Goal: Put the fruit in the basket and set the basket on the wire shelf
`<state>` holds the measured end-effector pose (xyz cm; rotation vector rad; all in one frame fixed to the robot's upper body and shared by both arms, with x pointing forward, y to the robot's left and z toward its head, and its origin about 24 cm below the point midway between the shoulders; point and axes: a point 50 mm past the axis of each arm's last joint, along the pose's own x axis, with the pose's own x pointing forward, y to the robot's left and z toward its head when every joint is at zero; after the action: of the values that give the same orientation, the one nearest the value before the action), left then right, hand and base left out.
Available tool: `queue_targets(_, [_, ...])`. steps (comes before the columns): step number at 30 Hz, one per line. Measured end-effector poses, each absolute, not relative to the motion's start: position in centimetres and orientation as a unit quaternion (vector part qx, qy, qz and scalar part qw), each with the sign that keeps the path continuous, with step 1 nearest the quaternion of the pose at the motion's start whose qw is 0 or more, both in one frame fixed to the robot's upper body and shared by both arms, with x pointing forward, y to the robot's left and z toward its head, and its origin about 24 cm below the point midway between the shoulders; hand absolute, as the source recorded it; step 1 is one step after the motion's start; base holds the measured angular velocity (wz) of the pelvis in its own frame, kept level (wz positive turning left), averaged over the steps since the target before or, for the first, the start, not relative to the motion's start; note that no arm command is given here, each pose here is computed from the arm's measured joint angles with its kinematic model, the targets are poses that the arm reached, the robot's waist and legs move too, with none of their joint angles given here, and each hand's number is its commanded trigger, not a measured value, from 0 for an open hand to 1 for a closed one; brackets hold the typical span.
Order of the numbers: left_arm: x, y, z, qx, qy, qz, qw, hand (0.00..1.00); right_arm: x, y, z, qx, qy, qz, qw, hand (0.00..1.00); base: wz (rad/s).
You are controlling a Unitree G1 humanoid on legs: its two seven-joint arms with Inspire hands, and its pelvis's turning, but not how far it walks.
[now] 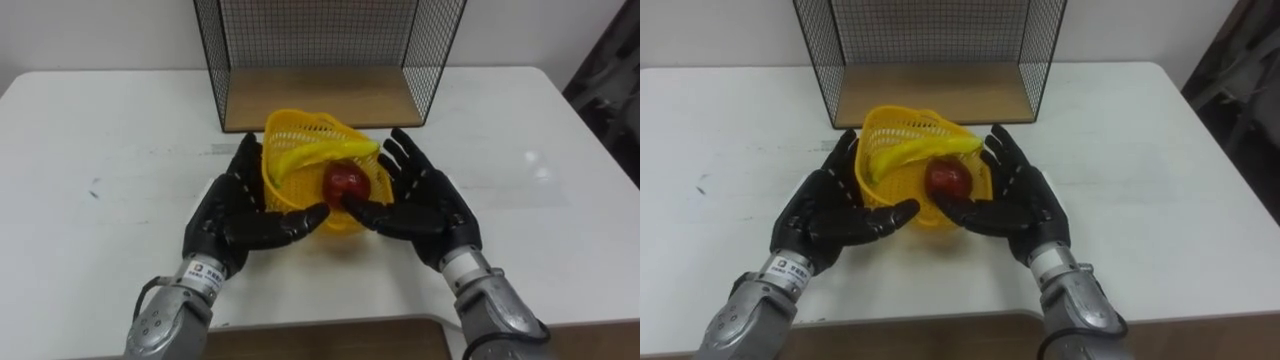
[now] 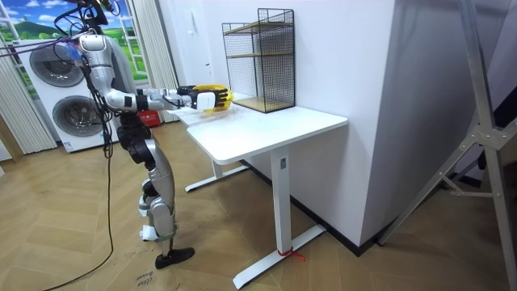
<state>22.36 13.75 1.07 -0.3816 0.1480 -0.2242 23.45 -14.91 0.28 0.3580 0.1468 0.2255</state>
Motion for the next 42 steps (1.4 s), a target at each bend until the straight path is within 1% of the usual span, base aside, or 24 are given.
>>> queue_targets(4, [22.4, 13.7, 1.1, -0.189, 0.072, -0.112, 0.973, 0.00, 23.5, -14.9, 0.4, 0.176, 0.070, 0.113, 0.975, 0.00, 0.00])
queue_targets(20, [22.6, 14.0, 1.4, -0.185, 0.063, -0.111, 0.975, 0.00, 23.9, -14.4, 4.3, 0.155, -0.009, 0.134, 0.979, 0.00, 0.00])
queue_targets(37, [23.1, 14.1, 1.9, -0.184, 0.052, -0.110, 0.975, 0.00, 23.9, -14.3, 4.7, 0.144, -0.016, 0.134, 0.980, 0.00, 0.00])
queue_targets(42, [23.4, 14.7, 2.2, -0.174, 0.044, -0.098, 0.979, 0.00, 23.9, -14.3, 4.2, 0.147, -0.009, 0.137, 0.980, 0.00, -0.08])
